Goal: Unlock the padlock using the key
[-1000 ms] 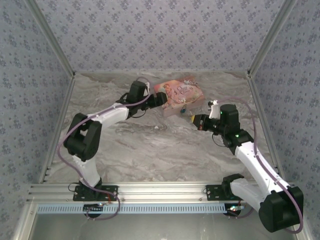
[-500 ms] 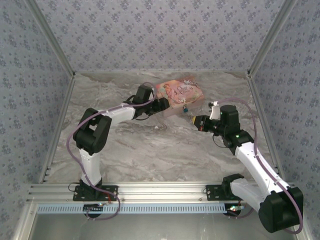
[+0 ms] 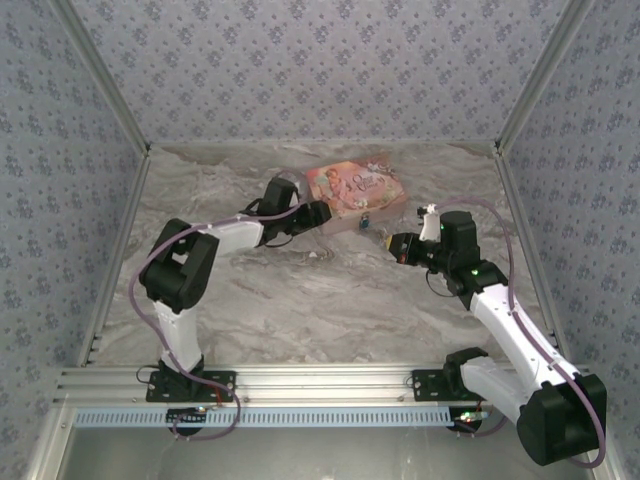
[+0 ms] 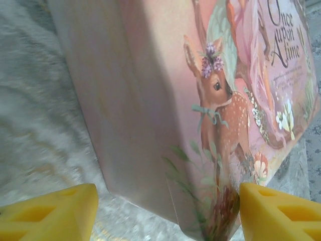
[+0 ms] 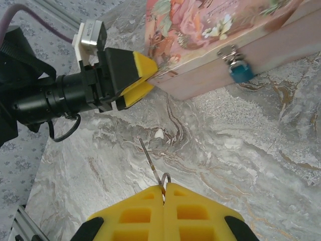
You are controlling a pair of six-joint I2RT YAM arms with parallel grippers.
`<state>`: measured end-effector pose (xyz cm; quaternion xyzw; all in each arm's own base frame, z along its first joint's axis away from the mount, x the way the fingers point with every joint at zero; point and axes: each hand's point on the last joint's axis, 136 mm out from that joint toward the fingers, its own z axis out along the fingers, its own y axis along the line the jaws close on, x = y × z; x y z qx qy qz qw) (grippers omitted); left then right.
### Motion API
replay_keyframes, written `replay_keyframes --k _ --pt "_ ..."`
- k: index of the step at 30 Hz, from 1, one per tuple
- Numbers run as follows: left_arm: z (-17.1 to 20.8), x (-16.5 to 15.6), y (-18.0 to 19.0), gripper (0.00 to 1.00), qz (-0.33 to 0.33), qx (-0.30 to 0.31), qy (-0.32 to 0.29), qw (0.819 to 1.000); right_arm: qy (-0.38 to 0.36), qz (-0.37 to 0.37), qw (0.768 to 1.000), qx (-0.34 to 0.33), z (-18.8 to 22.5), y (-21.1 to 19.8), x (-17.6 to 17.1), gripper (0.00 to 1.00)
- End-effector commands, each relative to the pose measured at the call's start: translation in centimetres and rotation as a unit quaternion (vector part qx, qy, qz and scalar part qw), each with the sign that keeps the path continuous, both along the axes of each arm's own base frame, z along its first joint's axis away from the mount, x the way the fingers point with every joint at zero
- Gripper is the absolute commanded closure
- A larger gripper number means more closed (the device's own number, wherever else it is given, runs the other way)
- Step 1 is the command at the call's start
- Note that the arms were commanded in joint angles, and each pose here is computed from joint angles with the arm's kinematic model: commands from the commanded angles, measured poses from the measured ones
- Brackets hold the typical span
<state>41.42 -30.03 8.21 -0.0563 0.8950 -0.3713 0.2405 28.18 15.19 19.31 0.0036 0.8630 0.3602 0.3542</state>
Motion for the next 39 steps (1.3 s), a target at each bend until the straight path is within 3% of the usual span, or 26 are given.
replay_keyframes --k 1,12,20,24,28,39 --pt "-5.4 -3.0 5.3 0.28 0.041 0.081 0.075 0.993 -0.008 0.0 1.0 -0.006 0.6 -0.2 0.2 1.0" --pt "-1.1 -3.8 9.1 0.23 0.055 0.086 0.021 0.995 -0.007 0.036 0.999 0.018 -0.2 1.5 0.5 1.0" --pt "5.5 -4.5 9.0 0.16 0.016 0.056 -0.128 0.99 0.005 0.055 0.996 0.067 -0.6 3.3 2.2 1.0" --pt "7.9 -6.9 7.3 0.16 -0.054 0.01 -0.207 0.977 0.017 0.054 0.995 0.081 -1.6 3.9 3.7 1.0" --pt "7.9 -9.3 4.8 0.16 -0.135 0.001 -0.244 0.96 0.027 0.051 0.995 0.08 -2.7 4.3 5.6 1.0" --pt "4.8 -9.2 -1.4 0.2 -0.22 -0.015 -0.227 0.949 0.054 0.021 0.997 0.044 -5.7 3.8 10.5 1.0"
